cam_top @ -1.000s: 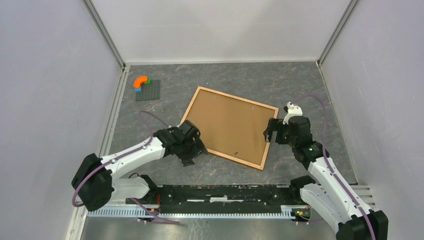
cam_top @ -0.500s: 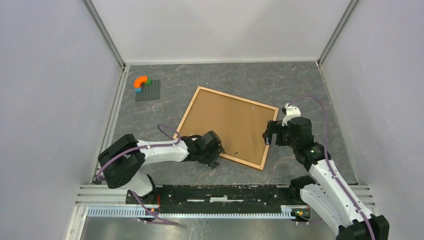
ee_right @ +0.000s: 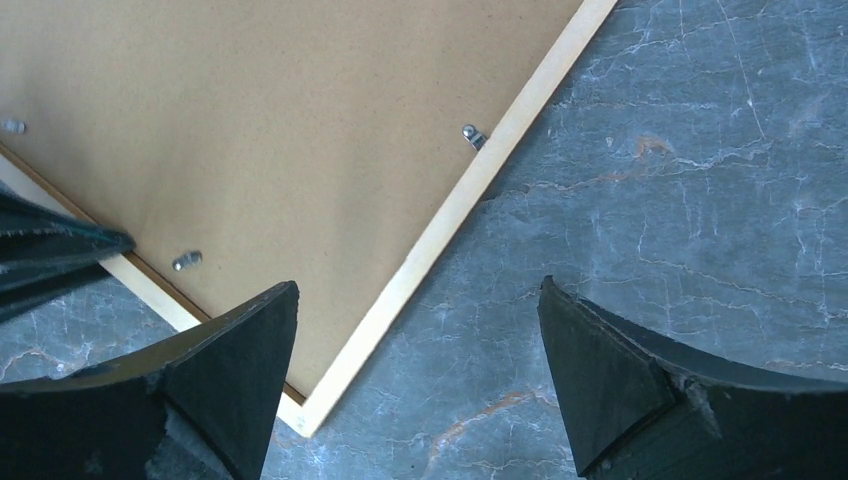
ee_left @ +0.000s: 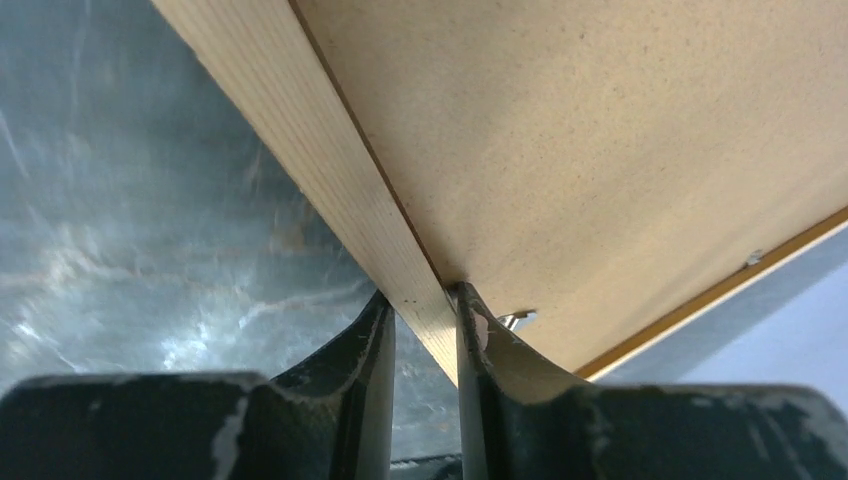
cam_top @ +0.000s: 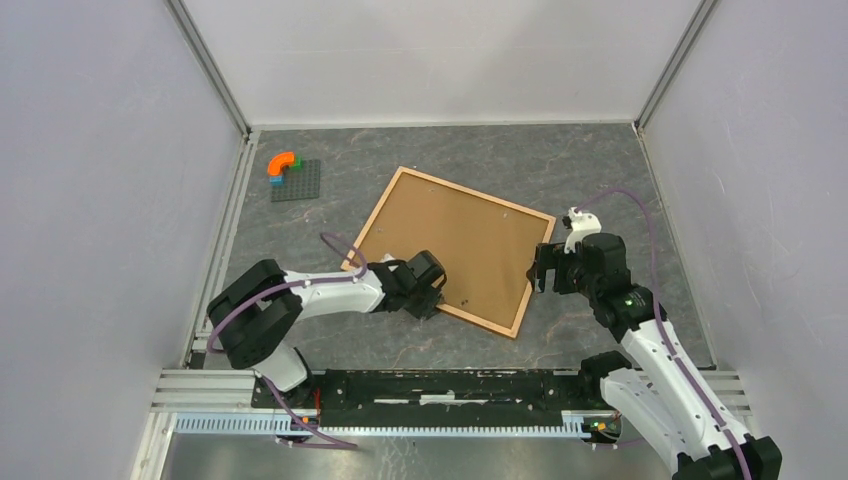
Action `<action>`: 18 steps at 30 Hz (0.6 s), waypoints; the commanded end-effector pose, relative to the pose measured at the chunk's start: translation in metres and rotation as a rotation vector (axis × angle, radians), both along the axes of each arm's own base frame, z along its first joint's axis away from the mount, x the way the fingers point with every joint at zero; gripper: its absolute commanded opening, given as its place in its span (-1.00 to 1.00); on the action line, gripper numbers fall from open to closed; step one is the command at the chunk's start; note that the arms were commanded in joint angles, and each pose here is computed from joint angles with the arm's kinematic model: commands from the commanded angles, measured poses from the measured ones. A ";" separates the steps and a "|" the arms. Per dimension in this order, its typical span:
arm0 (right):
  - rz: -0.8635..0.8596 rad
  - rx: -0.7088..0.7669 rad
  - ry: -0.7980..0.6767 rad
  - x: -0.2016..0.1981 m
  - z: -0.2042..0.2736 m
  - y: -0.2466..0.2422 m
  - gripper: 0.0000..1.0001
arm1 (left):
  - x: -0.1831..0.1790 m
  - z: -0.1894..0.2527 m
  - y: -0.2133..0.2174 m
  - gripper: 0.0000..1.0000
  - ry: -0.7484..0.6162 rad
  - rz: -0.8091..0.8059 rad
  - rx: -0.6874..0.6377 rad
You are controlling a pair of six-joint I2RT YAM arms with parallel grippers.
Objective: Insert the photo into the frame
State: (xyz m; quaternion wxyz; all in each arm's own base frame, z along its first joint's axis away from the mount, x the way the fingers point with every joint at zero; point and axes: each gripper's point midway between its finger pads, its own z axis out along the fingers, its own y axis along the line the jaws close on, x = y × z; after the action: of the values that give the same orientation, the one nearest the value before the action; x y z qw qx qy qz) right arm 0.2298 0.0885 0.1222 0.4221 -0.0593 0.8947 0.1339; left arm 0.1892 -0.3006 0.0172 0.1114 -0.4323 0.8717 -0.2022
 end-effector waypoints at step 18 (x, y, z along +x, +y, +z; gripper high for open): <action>-0.008 -0.132 0.021 0.046 -0.011 -0.005 0.78 | 0.045 -0.004 0.151 -0.96 0.035 -1.105 0.798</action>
State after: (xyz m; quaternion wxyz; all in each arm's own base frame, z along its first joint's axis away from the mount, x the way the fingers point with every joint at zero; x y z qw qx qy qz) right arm 0.2435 0.0847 0.0966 0.3768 -0.0799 0.9176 0.0983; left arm 0.2484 -0.2132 0.0240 0.1850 0.0071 0.9822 -0.0307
